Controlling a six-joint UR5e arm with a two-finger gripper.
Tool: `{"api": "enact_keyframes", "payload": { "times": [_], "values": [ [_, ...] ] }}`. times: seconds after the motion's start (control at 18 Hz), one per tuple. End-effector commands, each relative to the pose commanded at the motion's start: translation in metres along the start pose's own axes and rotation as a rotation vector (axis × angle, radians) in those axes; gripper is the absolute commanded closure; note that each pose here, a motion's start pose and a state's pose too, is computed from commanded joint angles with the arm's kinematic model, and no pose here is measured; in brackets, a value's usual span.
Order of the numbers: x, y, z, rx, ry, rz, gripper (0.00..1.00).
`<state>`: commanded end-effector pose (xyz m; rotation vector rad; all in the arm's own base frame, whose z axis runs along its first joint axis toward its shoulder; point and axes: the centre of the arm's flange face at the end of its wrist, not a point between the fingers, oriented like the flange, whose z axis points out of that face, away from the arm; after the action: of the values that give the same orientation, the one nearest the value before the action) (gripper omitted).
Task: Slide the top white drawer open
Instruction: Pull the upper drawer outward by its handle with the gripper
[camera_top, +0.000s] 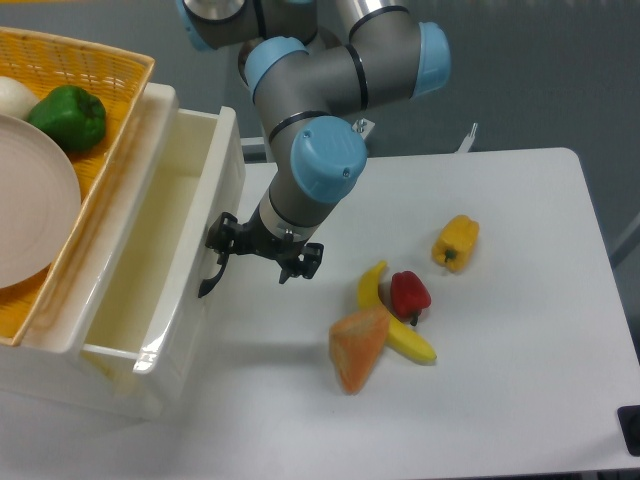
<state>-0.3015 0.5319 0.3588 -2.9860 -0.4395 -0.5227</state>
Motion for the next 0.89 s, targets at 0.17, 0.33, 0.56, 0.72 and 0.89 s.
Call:
{"api": "enact_keyframes", "payload": {
  "times": [0.17,0.33,0.56,0.72,0.89],
  "values": [
    [-0.003,-0.001,-0.004,0.007,-0.003,-0.002,0.0],
    [-0.008,0.0,-0.006,0.011,-0.004,-0.011,0.0],
    [-0.013,0.0,-0.008,0.015,-0.005,-0.017,0.0],
    [-0.018,0.001,-0.01,0.018,-0.005,-0.024,0.0],
    [-0.024,0.001,-0.014,0.023,-0.009,-0.033,0.0]
  ]
}}
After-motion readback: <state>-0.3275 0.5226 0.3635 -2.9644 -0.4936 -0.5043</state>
